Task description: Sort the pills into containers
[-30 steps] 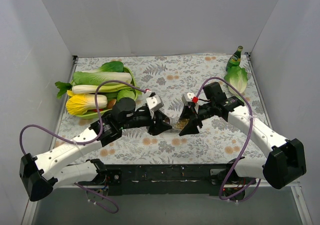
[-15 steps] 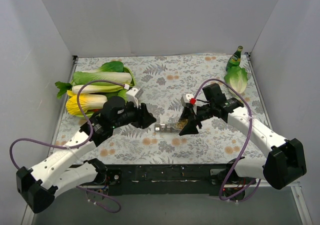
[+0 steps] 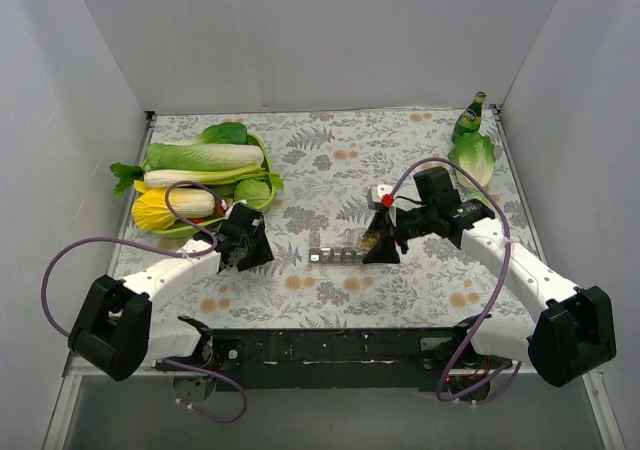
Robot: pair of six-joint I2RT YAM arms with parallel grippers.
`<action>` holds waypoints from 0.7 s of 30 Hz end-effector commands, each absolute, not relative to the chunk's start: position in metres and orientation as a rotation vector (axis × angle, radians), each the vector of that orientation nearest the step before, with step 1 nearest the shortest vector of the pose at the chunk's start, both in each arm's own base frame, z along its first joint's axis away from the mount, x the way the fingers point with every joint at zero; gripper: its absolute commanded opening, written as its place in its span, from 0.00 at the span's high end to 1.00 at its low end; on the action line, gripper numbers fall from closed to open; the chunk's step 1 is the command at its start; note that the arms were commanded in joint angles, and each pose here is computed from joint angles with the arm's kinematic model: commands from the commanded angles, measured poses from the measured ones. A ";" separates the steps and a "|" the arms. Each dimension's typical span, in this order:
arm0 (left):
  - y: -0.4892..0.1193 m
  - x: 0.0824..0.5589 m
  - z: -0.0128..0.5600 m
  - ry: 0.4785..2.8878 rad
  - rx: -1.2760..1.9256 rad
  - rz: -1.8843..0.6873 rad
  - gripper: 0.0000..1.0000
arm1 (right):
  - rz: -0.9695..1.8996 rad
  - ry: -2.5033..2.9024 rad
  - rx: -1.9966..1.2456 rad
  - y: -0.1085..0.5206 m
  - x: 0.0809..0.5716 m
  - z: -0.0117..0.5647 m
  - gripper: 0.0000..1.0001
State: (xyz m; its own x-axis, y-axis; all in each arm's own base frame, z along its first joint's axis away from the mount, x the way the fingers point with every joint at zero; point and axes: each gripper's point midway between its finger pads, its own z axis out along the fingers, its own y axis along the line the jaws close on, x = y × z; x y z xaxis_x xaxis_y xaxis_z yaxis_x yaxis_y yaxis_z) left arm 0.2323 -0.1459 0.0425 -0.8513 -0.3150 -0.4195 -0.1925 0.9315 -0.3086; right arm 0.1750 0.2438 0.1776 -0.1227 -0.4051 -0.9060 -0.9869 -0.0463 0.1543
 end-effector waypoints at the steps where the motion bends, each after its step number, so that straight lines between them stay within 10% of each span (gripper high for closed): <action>1: -0.126 0.245 0.036 2.518 -0.564 -0.236 0.63 | 1.136 1.537 -1.483 0.245 0.178 0.189 0.93; 2: -0.123 0.243 0.033 2.522 -0.593 -0.217 0.46 | 1.138 1.540 -1.482 0.245 0.178 0.189 0.93; 12: -0.128 0.248 0.063 2.476 -0.589 -0.276 0.22 | 1.135 1.535 -1.494 0.243 0.177 0.188 0.92; 21: -0.246 0.182 0.210 1.961 0.467 -1.340 0.07 | 1.225 1.406 -1.565 0.244 0.157 0.195 0.92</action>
State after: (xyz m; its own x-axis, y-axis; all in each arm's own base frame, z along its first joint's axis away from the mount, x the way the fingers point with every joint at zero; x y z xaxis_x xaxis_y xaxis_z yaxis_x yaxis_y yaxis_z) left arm 0.2279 -0.1969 0.1280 -0.8110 -0.2785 -0.5145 0.1171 0.7843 -0.6092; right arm 0.1700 0.2409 0.1763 -0.0822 -0.3979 -0.9137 -0.9878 -0.0888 0.1276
